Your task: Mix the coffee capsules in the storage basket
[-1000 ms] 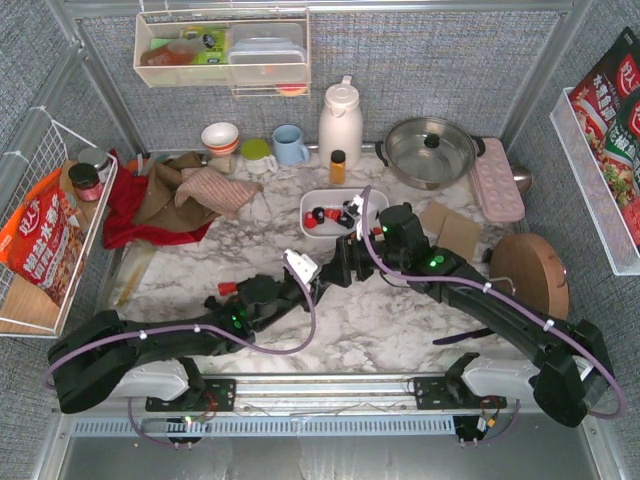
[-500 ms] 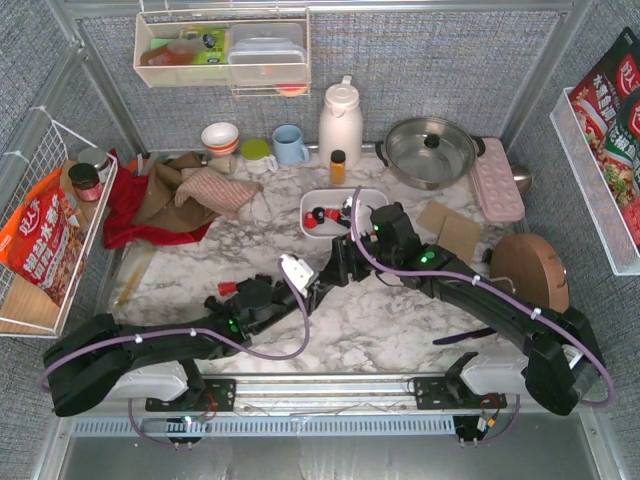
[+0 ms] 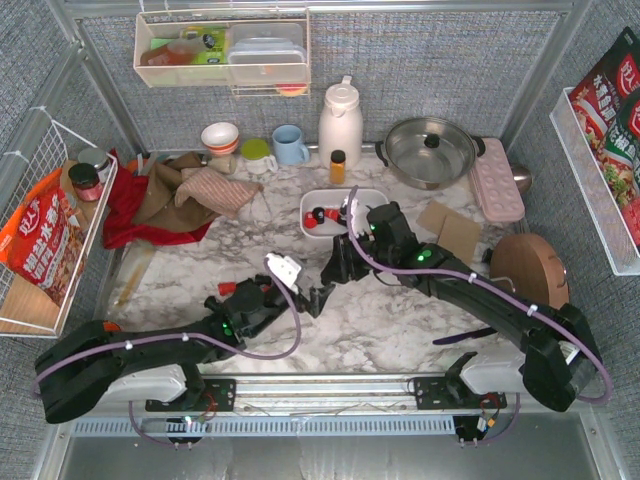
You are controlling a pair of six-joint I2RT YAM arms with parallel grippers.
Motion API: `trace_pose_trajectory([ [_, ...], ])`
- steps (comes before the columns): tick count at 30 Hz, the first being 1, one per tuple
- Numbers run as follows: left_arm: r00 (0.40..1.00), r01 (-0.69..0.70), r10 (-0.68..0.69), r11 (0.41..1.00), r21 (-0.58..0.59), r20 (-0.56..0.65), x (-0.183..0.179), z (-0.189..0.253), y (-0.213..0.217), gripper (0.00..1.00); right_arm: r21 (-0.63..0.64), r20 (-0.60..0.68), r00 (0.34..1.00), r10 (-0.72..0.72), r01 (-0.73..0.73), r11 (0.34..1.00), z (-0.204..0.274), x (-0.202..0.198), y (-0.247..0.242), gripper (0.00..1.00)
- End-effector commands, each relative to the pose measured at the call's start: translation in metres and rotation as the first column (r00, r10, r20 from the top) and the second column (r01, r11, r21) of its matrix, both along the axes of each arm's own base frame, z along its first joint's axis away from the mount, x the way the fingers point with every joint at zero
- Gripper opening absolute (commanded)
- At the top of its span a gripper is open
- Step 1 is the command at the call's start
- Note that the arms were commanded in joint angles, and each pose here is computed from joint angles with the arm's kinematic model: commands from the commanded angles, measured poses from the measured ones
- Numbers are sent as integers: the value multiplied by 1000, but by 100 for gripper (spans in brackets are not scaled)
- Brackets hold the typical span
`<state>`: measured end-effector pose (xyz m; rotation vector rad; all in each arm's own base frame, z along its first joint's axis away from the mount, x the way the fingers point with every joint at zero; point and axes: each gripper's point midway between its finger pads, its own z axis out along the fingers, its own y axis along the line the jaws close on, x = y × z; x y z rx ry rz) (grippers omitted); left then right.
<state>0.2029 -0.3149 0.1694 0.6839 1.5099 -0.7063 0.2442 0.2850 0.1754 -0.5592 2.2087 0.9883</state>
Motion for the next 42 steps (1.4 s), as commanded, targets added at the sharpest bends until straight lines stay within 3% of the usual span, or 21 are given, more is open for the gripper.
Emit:
trace_pose_trajectory([
  [1, 990, -138, 136, 990, -41, -48, 10, -1, 24, 99, -56, 89, 991, -96, 101, 993, 3, 26, -11, 26],
  [5, 937, -319, 312, 947, -24, -156, 18, -18, 61, 99, -171, 251, 941, -226, 273, 947, 4, 69, -42, 26],
  [10, 806, -525, 533, 844, 106, -258, 18, -53, 113, 99, -219, 394, 846, -359, 466, 857, 7, 123, -78, 28],
  [15, 713, -604, 629, 775, 185, -310, 9, -71, 143, 99, -207, 479, 773, -416, 560, 802, 8, 177, -91, 44],
  [20, 679, -593, 643, 765, 251, -354, -2, -87, 152, 99, -274, 445, 791, -420, 567, 777, -18, 213, -94, 58],
  [24, 662, -539, 632, 775, 332, -402, -14, -108, 151, 93, -307, 407, 813, -415, 550, 777, -29, 215, -92, 68],
  [33, 601, -508, 657, 754, 416, -456, -23, -129, 155, 68, -251, 348, 839, -419, 514, 820, -29, 179, -92, 69],
  [42, 586, -437, 628, 777, 453, -512, -26, -145, 145, 63, -227, 315, 856, -410, 487, 843, -33, 145, -98, 69],
])
